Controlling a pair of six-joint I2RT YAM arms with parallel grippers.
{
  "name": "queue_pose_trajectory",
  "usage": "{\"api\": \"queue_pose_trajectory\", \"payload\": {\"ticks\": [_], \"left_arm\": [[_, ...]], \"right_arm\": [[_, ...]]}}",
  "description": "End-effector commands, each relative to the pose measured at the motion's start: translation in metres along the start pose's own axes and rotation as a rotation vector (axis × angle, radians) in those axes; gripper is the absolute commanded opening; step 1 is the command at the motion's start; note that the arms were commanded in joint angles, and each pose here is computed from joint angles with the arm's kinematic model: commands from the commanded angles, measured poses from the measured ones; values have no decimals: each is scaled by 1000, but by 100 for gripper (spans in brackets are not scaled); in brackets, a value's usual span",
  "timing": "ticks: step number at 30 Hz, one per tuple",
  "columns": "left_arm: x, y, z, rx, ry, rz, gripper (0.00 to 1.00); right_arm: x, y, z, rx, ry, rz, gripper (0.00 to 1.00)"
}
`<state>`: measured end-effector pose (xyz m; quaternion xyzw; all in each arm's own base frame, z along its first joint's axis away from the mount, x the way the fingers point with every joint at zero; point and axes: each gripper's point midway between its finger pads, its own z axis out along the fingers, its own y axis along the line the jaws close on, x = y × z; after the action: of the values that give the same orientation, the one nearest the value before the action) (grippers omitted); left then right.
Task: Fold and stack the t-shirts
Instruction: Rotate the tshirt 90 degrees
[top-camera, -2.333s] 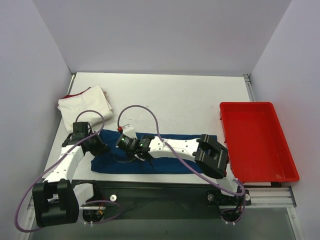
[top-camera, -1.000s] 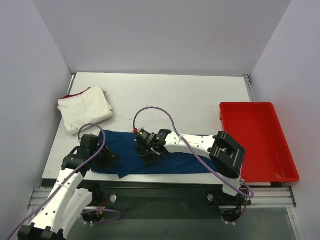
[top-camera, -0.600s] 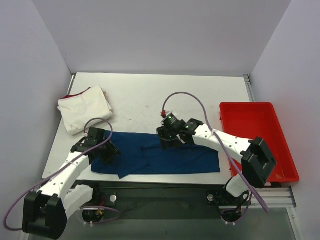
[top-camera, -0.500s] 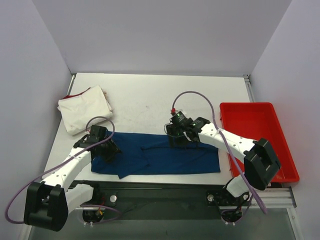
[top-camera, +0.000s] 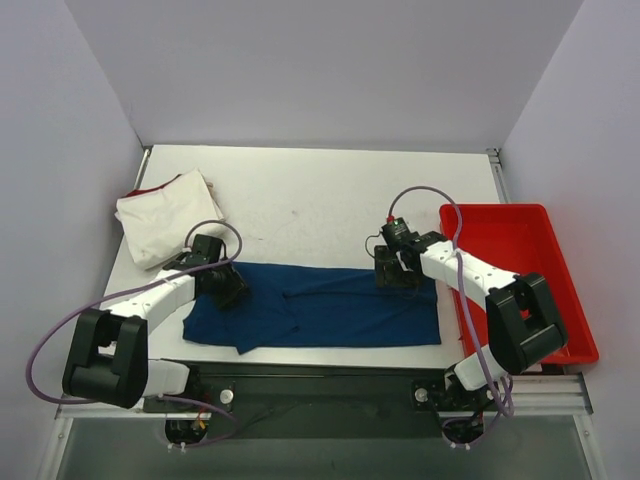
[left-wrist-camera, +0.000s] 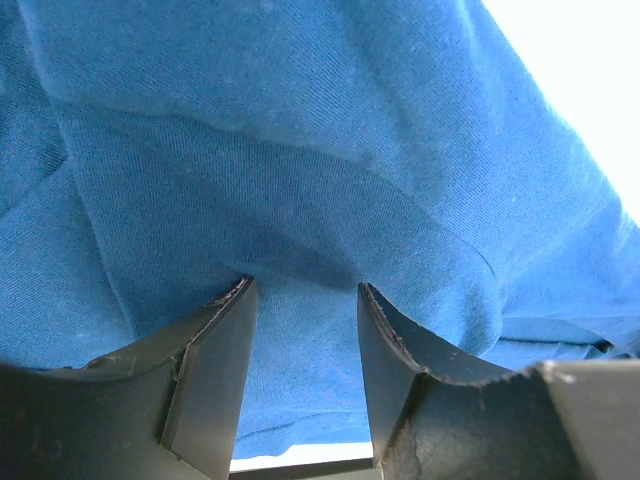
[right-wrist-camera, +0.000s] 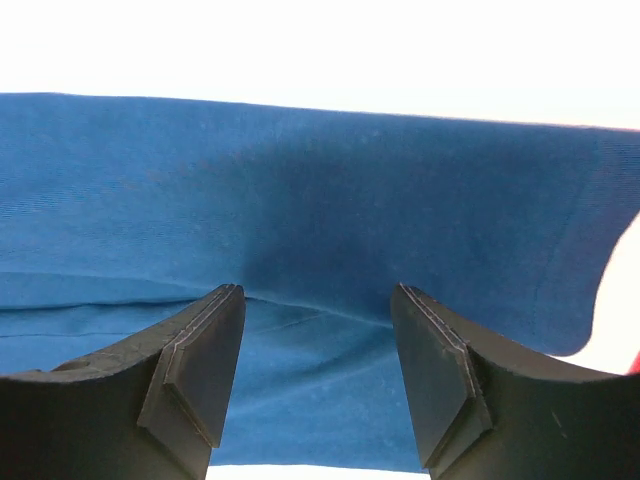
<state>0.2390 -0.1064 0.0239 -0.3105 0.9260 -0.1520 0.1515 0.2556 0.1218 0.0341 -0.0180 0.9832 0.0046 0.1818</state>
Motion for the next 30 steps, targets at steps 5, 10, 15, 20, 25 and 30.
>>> {"api": "queue_pose_trajectory", "payload": {"ticks": [5,10,15,20,25,30], "left_arm": [[-16,-20,14,29,-14,84,55],[-24,-30,31,2,20,157,55],[-30,-56,47,4,49,252,55],[-39,-103,68,22,89,349,55],[-58,-136,95,18,111,409,56],[-98,-190,108,50,54,462,56]], "right_arm": [[36,-14,8,57,115,33,59],[57,-22,4,104,191,86,58],[70,-27,-7,153,251,154,58],[73,-32,-18,195,276,196,58],[72,-32,-26,209,274,236,58],[73,-24,-28,192,289,293,58]]}}
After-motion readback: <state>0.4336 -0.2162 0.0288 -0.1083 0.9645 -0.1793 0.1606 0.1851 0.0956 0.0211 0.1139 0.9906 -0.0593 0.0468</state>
